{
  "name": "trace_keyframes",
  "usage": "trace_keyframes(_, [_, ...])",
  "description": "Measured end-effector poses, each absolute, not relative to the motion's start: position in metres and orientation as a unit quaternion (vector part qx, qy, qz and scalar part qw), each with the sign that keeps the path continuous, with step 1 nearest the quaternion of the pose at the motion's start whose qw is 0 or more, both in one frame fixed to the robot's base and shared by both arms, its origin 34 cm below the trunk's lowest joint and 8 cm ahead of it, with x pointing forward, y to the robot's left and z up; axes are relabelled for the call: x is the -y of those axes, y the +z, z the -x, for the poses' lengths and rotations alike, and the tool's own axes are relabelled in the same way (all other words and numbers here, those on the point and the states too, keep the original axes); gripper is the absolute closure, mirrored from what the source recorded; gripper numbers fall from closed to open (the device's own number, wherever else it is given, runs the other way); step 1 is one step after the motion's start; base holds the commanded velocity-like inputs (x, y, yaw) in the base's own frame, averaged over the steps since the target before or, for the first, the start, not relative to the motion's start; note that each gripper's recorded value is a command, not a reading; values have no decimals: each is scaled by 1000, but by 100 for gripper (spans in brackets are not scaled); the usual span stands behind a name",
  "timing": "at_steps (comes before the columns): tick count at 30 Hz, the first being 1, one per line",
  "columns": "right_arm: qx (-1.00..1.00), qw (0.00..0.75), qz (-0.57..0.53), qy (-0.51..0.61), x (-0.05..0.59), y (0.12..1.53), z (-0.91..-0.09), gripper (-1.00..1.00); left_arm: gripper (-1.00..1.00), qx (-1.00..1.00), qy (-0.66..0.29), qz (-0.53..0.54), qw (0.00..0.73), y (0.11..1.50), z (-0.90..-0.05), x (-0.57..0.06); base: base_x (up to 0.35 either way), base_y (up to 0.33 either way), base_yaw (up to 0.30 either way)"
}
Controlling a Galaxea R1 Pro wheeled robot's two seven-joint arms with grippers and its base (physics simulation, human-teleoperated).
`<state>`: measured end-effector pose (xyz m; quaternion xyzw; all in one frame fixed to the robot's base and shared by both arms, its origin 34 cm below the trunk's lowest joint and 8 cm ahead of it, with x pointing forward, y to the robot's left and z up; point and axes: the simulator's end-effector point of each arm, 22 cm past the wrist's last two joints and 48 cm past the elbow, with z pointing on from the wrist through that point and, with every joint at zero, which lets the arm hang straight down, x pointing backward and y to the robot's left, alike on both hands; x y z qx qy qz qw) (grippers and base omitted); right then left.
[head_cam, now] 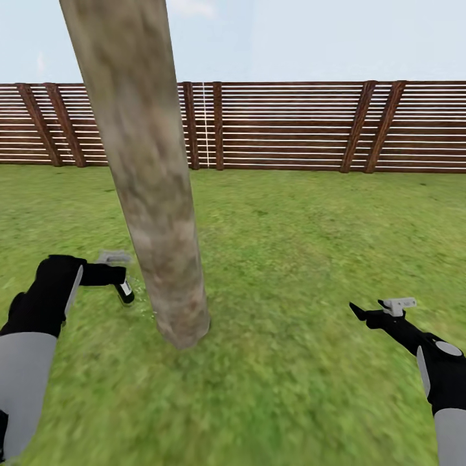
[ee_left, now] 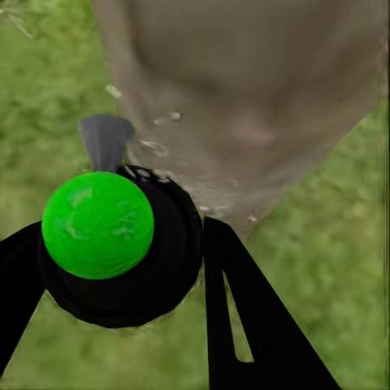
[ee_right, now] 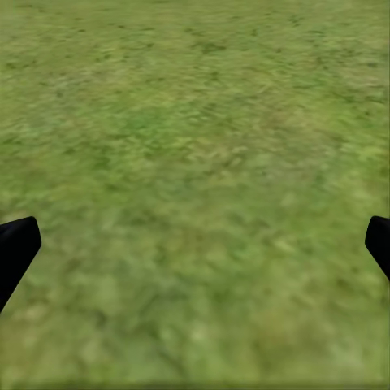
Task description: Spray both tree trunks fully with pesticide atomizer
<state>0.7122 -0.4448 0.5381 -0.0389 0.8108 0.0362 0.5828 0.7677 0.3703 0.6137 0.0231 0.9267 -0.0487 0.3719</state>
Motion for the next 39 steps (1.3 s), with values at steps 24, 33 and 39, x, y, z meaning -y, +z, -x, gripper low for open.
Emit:
trace_keyframes(24, [-810, 584, 39, 36, 445, 539, -712, -100, 100, -949, -31, -28, 313, 445, -711, -322, -37, -27, 4])
trace_keyframes(33, [-809, 585, 39, 35, 445, 541, -713, -100, 100, -942, -33, -34, 332, 441, -716, -312, -225, -157, 105])
trace_keyframes(39, [-809, 585, 40, 35, 446, 541, -712, -100, 100, -942, -25, -19, 334, 435, -718, -297, -35, -8, -57])
